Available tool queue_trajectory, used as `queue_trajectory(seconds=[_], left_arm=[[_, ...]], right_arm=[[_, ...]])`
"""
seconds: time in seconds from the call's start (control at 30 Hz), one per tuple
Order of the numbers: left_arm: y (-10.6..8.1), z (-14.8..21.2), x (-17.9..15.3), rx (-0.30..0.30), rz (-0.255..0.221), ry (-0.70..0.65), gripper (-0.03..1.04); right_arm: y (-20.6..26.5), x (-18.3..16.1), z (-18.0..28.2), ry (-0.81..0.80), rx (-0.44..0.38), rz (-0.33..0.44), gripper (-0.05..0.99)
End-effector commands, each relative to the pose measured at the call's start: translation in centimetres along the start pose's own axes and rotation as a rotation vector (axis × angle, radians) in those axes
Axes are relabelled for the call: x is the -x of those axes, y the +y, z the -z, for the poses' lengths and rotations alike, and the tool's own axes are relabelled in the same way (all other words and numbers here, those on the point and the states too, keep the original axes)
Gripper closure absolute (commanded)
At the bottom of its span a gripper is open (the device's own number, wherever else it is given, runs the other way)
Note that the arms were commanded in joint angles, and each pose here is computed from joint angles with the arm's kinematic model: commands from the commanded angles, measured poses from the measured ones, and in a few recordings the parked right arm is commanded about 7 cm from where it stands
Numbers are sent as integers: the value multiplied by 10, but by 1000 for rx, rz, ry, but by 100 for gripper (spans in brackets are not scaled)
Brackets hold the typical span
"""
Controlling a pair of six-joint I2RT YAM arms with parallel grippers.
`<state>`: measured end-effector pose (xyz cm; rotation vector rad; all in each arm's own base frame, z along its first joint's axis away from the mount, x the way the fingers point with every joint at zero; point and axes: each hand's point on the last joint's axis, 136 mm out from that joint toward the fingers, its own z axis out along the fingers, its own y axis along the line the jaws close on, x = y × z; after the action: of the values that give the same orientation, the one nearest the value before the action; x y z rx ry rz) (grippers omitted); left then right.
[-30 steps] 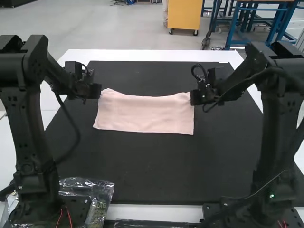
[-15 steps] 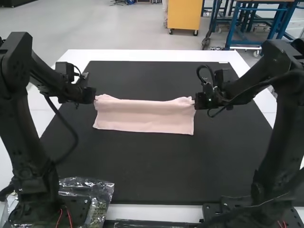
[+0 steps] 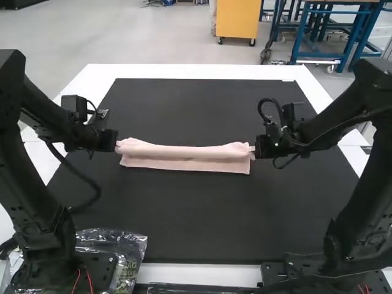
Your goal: Fold the towel.
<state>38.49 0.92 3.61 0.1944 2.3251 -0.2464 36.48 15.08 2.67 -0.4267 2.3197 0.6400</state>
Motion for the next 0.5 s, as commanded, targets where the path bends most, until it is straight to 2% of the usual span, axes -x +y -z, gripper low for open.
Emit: queue_trajectory(seconds=[0.0, 0.07, 0.1, 0.13, 0.17, 0.2, 0.23, 0.37, 0.47], left_arm=[[12, 6, -6, 53, -13, -8, 99], [13, 5, -12, 58, -11, -14, 98], [11, 4, -17, 55, -12, -5, 86], [10, 3, -22, 51, -17, 5, 62], [12, 3, -23, 54, -20, 6, 34], [11, 3, -25, 54, -19, 9, 11], [12, 3, -22, 55, -18, 2, 2], [30, 13, -2, 93, 7, -73, 3], [47, 24, 19, 126, 46, -153, 3]], right_arm=[[3, -11, 0, 19, -12, -5, 87], [3, -20, -4, 44, -10, -15, 55], [1, -25, -6, 58, -11, -23, 40], [1, -27, -8, 64, -13, -24, 17], [0, -27, -9, 67, -17, -23, 5], [0, -26, -9, 65, -17, -22, 3], [1, -24, -9, 61, -15, -20, 2], [2, -11, -9, 37, -10, -17, 2], [7, -9, -12, 37, -5, -10, 3]])
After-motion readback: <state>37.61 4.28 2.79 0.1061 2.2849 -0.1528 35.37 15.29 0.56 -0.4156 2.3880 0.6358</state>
